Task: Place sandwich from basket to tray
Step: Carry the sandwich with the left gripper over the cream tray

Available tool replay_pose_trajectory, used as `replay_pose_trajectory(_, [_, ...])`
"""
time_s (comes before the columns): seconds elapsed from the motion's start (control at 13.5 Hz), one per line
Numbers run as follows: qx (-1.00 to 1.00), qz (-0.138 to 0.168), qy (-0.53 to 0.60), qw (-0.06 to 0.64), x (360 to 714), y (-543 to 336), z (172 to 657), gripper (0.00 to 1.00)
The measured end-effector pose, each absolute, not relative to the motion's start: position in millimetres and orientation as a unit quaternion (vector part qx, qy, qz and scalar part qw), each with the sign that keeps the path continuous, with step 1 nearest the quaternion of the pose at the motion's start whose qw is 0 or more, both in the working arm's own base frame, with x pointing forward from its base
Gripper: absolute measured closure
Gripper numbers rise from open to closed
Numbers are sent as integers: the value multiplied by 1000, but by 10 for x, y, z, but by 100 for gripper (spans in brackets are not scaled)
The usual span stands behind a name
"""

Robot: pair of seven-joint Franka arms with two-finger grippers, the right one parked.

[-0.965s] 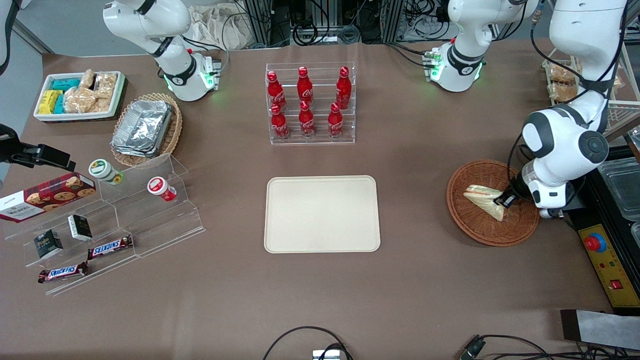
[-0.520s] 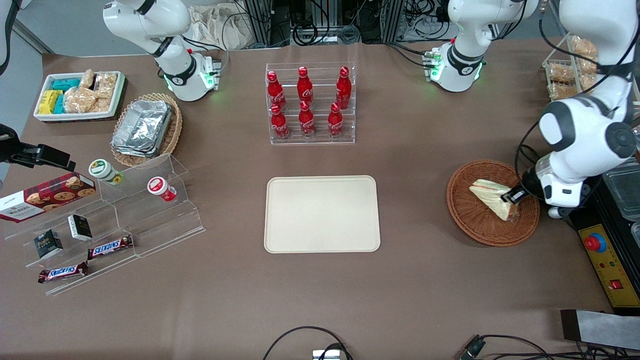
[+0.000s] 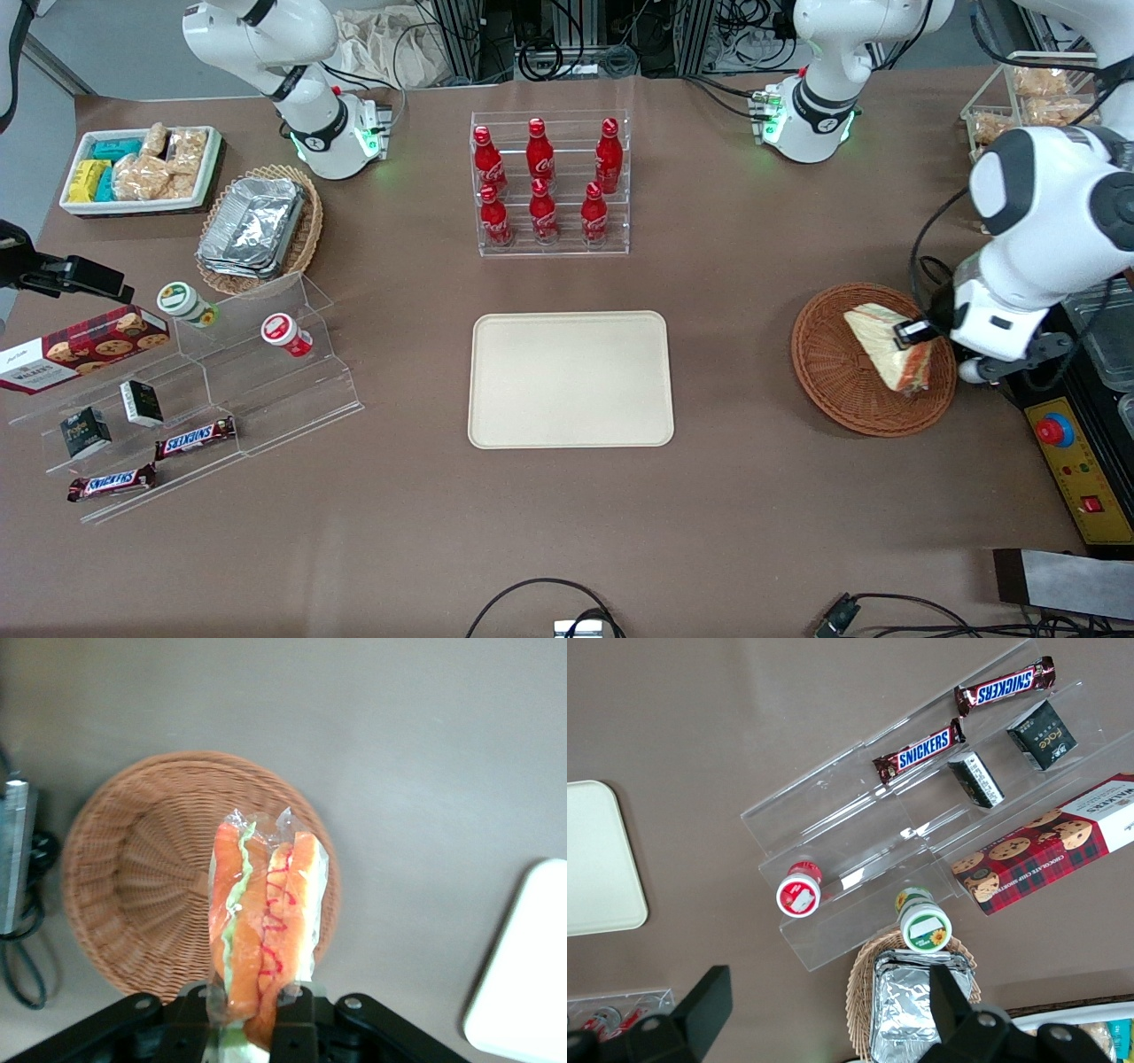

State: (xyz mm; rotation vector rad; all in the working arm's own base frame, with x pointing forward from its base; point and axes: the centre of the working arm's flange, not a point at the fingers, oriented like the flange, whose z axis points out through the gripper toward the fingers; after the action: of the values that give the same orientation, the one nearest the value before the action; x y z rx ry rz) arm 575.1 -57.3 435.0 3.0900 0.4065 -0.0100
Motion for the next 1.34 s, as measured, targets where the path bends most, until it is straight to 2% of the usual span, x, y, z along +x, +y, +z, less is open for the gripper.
replay_pose_trajectory(0.59, [1000,11,13,25,5512,-1923,4535,80])
replay_pose_trajectory(0.97, [1000,21,-5,-3,5317,-2504,4502,80])
replay_pose_trajectory(1.34, [1000,15,-12,12,5187,-3152,4426,80])
